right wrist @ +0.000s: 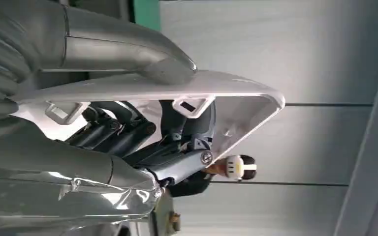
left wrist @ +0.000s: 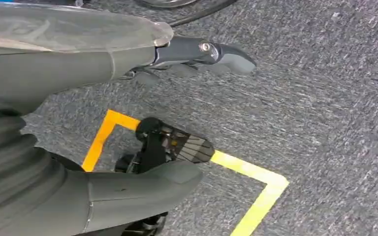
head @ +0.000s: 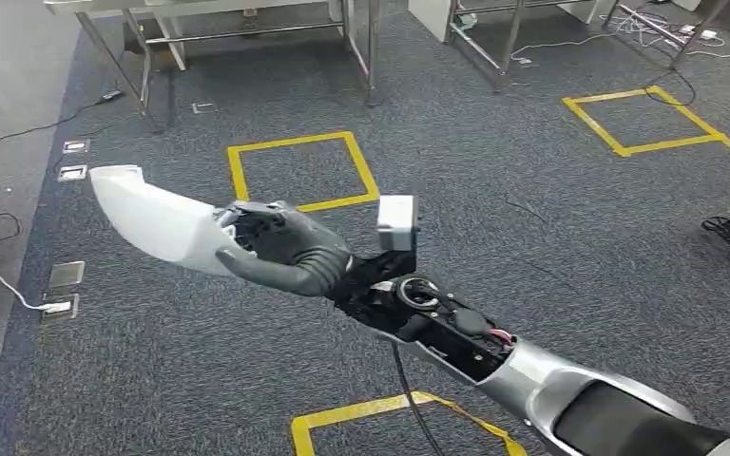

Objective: Take the parts from the cabinet and place them on the table.

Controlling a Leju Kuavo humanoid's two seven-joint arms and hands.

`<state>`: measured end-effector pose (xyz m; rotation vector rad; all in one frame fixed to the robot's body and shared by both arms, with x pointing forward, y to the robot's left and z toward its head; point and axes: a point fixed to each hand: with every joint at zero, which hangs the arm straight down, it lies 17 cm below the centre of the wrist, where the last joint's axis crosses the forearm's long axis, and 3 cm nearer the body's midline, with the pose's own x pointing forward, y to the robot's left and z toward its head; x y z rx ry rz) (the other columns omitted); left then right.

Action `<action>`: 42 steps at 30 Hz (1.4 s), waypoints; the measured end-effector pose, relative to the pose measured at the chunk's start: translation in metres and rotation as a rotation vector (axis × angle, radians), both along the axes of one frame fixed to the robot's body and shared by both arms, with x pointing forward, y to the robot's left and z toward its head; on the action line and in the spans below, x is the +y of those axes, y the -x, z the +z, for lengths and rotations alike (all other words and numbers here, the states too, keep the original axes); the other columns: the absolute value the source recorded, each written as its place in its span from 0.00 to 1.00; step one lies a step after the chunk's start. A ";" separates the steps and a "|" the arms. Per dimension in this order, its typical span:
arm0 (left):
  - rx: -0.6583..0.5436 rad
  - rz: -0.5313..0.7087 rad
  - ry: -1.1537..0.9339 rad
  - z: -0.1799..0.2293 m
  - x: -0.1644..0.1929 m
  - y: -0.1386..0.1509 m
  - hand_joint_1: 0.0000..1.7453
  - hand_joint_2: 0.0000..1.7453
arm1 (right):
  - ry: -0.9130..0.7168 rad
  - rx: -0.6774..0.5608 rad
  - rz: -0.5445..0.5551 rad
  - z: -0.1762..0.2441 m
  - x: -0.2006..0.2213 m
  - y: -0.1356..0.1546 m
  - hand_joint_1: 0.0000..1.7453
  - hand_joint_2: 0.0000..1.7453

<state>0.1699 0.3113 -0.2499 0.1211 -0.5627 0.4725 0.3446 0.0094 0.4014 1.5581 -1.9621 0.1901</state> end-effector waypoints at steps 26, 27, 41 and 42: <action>0.001 0.019 -0.010 0.000 0.008 0.003 0.00 1.00 | -0.091 -0.083 -0.006 0.028 -0.043 0.029 1.00 1.00; 0.001 0.023 -0.010 0.000 0.009 0.003 0.00 1.00 | -0.093 -0.084 -0.003 0.028 -0.044 0.029 1.00 1.00; 0.018 0.052 -0.020 -0.002 0.015 0.006 0.00 1.00 | -0.096 -0.092 0.015 0.028 -0.044 0.034 1.00 1.00; 0.018 0.053 -0.020 -0.002 0.015 0.006 0.00 1.00 | -0.096 -0.092 0.015 0.028 -0.044 0.034 1.00 1.00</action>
